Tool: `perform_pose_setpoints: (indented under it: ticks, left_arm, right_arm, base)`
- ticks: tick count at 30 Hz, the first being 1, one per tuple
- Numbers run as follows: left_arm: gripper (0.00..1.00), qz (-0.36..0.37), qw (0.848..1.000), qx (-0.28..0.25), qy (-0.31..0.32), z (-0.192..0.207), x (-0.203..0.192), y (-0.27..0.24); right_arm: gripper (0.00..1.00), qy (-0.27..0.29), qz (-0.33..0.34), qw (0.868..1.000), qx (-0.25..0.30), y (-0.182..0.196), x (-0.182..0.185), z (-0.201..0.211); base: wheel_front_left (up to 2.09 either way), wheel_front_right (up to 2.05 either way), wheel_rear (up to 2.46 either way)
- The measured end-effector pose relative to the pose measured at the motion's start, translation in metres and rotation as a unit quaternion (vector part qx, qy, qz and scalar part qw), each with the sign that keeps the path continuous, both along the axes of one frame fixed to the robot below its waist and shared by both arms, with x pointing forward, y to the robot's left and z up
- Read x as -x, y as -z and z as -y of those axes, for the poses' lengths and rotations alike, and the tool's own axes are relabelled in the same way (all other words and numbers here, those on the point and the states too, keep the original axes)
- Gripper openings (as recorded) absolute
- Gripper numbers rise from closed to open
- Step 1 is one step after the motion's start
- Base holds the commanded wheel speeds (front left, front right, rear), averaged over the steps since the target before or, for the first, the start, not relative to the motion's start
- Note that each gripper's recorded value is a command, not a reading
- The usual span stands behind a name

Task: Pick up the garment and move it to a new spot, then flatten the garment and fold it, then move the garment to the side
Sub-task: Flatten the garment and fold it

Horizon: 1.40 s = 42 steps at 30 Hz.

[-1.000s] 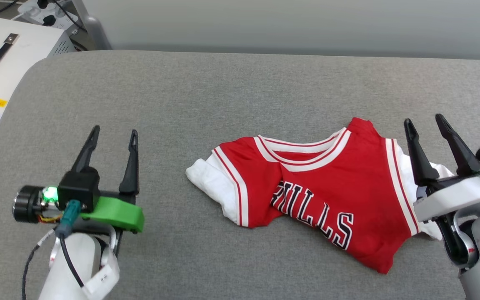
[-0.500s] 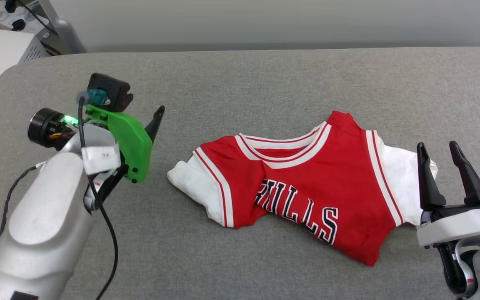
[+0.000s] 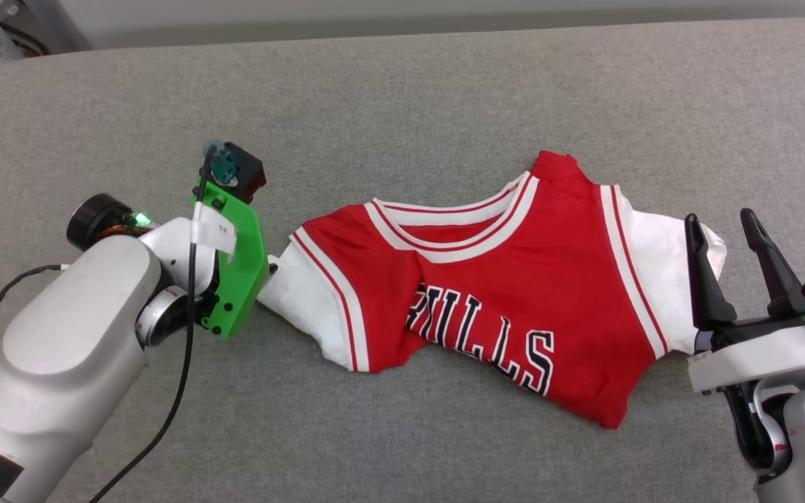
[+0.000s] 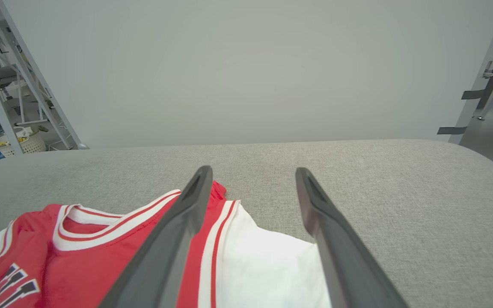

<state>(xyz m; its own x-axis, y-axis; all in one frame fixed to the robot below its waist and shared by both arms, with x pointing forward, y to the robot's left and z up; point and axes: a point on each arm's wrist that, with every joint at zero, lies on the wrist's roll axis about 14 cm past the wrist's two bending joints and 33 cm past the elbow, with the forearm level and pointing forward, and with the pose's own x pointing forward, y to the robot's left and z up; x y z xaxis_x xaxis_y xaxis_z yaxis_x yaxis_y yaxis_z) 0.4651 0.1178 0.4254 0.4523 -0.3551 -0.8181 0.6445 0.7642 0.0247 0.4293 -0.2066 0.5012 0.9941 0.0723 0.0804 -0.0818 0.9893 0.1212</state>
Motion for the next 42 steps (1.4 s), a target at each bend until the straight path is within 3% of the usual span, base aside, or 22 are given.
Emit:
perform_pose_setpoints:
  ticks: [9,10,11,20,29,34,42]
  left_arm:
    - [1.0,-0.097,0.995,-0.028,0.009,-0.004,0.016,0.059]
    - [0.55,-0.103,0.994,-0.03,0.013,-0.004,0.016,0.062]
    - [0.0,-0.103,0.994,-0.032,0.017,-0.003,0.016,0.063]
    - [0.0,-0.063,0.998,0.017,0.012,-0.001,0.015,0.044]
    - [0.0,-0.01,0.997,0.002,-0.071,-0.076,-0.003,0.006]
    - [0.0,-0.017,0.993,-0.011,-0.113,-0.095,-0.011,0.019]
    - [0.0,-0.043,0.988,-0.008,-0.15,-0.093,-0.014,0.063]
  right_arm:
    - [1.0,0.013,-0.03,0.999,0.008,0.021,-0.005,0.012]
    - [1.0,0.014,-0.03,0.999,0.009,0.022,-0.006,0.013]
    - [1.0,0.016,-0.03,0.999,0.01,0.022,-0.007,0.014]
    - [1.0,0.024,-0.018,0.999,0.012,0.013,-0.007,0.02]
    - [1.0,0.017,-0.007,1.0,0.006,0.005,-0.008,0.014]
    - [1.0,0.017,-0.016,1.0,0.009,0.012,-0.01,0.015]
    - [1.0,0.026,-0.042,0.998,0.026,0.029,-0.011,0.026]
  base:
    - [0.0,0.0,0.0]
    - [0.0,0.0,0.0]
    - [0.0,0.0,0.0]
    - [0.0,0.0,0.0]
    - [0.0,0.0,0.0]
    - [0.0,0.0,0.0]
    - [0.0,0.0,0.0]
